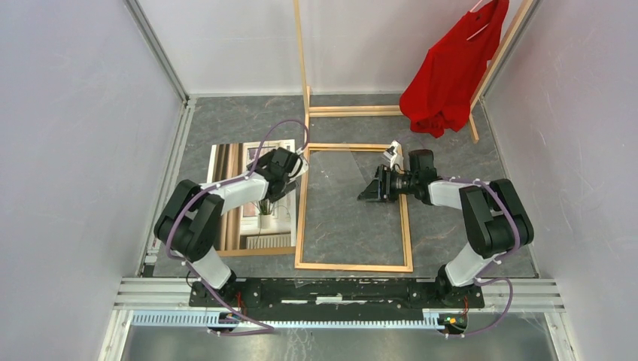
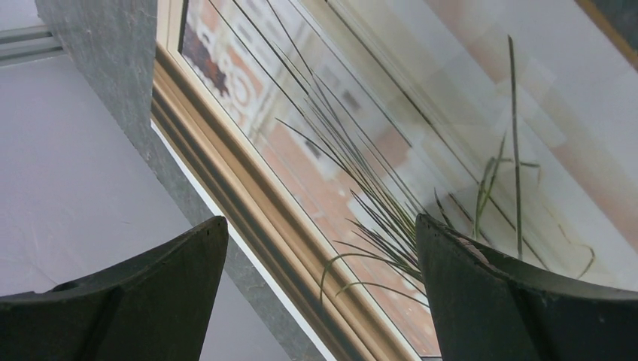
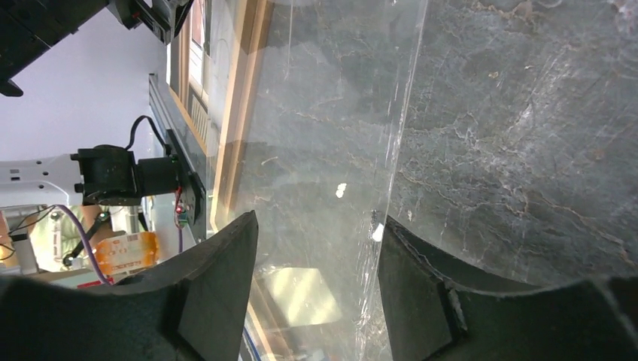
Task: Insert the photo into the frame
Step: Place the photo frame item in the photo frame.
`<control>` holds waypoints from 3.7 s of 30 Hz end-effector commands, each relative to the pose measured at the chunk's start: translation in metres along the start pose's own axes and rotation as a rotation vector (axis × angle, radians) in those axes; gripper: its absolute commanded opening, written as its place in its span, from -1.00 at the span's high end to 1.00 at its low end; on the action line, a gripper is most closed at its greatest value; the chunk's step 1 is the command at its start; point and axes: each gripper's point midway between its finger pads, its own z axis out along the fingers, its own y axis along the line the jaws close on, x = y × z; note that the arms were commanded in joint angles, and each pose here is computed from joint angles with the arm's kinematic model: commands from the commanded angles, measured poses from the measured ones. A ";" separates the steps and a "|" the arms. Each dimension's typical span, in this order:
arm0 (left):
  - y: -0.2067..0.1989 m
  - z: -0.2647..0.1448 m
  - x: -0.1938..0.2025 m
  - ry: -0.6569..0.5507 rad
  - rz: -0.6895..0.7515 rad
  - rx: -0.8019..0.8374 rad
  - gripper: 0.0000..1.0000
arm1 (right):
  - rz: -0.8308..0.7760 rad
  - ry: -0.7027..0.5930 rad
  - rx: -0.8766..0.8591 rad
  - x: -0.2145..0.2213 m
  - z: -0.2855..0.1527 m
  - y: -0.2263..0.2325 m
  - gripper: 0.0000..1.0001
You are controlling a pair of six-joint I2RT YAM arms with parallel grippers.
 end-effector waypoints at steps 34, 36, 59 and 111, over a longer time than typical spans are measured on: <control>0.036 0.012 -0.046 -0.038 -0.250 0.141 -1.00 | 0.034 -0.327 0.186 -0.005 -0.068 -0.025 1.00; 0.032 0.013 -0.049 -0.038 -0.247 0.147 -1.00 | 0.037 -0.313 0.177 -0.003 -0.068 -0.026 1.00; 0.006 0.019 -0.068 -0.053 -0.200 0.161 -1.00 | 0.009 -0.242 0.243 -0.003 -0.086 -0.021 1.00; -0.044 0.022 -0.080 -0.078 -0.192 0.276 -0.97 | 0.040 -0.355 0.249 0.002 -0.086 -0.038 0.44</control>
